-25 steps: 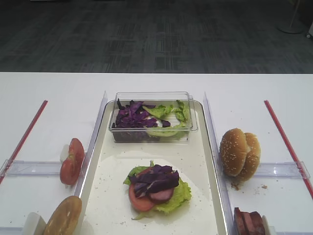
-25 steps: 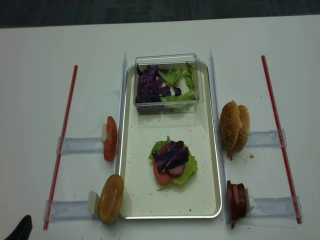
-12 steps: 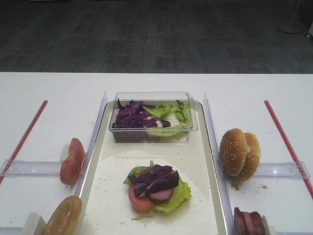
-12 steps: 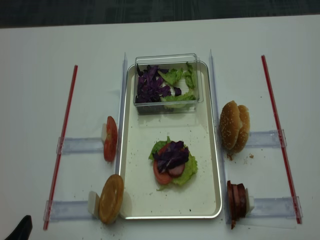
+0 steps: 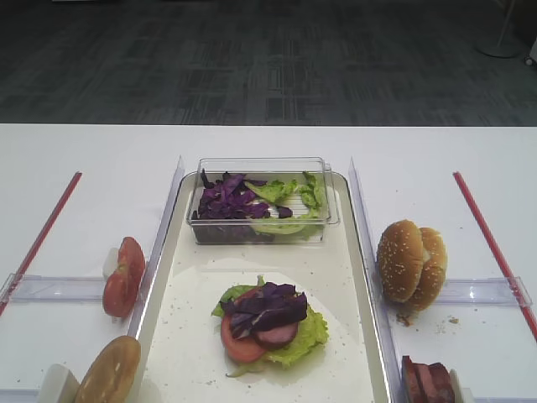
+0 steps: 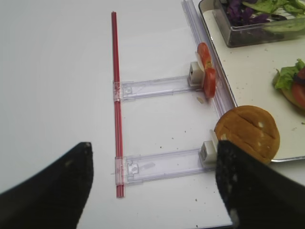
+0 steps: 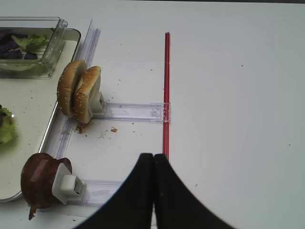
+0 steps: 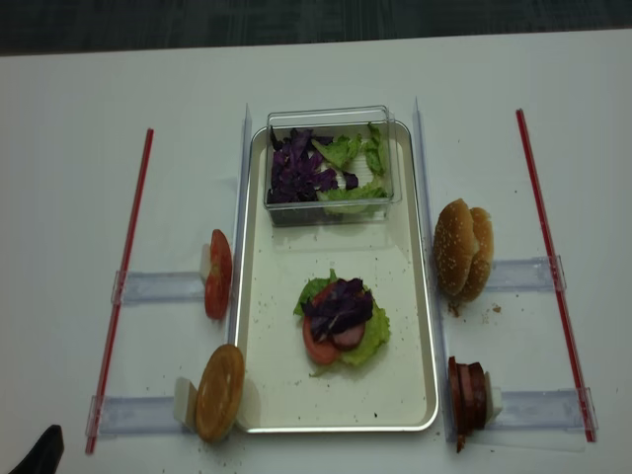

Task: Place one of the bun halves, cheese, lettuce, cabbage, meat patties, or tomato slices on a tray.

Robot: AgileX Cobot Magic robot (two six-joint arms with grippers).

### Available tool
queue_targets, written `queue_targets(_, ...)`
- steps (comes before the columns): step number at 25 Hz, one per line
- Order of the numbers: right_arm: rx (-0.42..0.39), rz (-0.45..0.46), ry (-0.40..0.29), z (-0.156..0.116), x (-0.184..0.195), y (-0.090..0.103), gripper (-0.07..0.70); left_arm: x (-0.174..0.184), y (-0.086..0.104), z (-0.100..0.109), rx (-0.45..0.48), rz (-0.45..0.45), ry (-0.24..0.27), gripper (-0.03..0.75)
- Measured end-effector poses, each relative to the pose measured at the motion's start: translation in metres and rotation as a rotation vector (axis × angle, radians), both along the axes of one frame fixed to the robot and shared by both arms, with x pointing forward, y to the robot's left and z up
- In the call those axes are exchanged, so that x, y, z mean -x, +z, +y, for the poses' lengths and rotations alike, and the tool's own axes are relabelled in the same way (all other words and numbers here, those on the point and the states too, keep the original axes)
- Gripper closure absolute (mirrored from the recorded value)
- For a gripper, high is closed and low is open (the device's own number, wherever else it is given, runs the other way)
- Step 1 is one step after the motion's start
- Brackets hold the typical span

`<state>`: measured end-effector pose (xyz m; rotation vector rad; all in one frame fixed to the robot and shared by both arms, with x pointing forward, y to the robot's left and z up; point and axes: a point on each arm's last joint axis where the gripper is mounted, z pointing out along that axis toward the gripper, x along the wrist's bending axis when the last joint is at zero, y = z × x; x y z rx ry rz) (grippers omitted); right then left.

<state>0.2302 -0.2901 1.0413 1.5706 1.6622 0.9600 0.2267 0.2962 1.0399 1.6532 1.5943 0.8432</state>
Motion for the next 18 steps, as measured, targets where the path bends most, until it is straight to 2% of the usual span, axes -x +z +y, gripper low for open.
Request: queue_targets(18, 0.000, 0.000, 0.000, 0.0000, 0.0000, 0.0000, 0.267, 0.0000, 0.0000, 0.0000, 0.000, 0.000, 0.000, 0.223)
